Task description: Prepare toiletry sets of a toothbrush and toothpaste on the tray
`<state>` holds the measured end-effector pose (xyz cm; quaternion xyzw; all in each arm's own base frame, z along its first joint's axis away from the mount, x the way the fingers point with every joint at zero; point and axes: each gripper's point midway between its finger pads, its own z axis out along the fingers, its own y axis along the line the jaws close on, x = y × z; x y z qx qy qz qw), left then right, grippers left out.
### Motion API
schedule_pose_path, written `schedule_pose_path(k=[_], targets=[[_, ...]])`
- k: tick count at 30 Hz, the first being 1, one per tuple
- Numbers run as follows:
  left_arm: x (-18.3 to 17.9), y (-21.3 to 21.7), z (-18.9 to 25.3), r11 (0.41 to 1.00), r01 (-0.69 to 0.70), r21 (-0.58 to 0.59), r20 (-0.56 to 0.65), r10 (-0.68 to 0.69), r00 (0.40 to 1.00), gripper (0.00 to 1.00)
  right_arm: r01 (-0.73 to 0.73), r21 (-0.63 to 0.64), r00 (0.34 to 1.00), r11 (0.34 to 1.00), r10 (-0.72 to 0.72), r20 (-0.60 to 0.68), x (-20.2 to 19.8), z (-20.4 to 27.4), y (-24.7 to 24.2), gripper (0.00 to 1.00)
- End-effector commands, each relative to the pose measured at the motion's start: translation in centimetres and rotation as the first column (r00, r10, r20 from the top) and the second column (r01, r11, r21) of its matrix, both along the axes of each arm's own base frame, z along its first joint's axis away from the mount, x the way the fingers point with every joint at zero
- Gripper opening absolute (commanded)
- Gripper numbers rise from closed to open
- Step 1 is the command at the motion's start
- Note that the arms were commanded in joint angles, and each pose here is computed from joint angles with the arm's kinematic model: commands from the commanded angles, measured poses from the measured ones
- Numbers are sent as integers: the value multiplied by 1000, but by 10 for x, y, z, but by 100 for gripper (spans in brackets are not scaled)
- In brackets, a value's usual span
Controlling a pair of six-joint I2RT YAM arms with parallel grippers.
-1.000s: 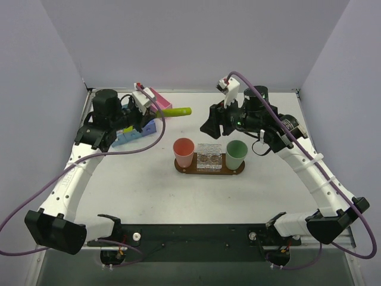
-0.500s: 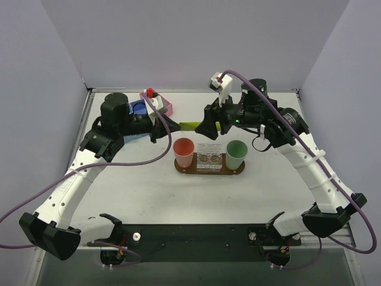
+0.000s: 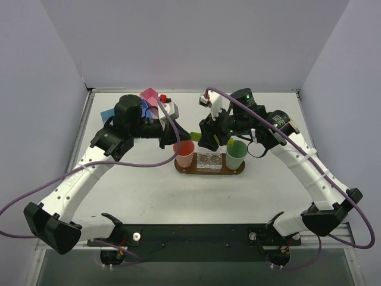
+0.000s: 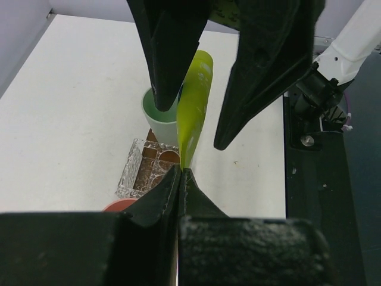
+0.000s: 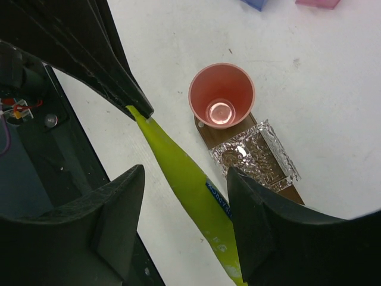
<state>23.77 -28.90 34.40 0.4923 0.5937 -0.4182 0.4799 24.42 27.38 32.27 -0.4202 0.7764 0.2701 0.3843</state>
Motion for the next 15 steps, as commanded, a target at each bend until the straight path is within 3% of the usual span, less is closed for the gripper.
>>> schedule_pose_path(k=[1, 9, 15], targets=[[-15, -9, 23, 995, 89, -48, 59, -87, 995, 0, -36, -25, 999, 999, 36, -9, -6, -8, 2, 51], [-23, -13, 20, 989, 140, -52, 41, -138, 990, 0, -90, -9, 995, 996, 89, -52, -14, -14, 11, 39], [-25, -15, 19, 985, 163, -59, 30, -162, 986, 0, -102, -4, 991, 995, 102, -85, -20, -21, 12, 14]])
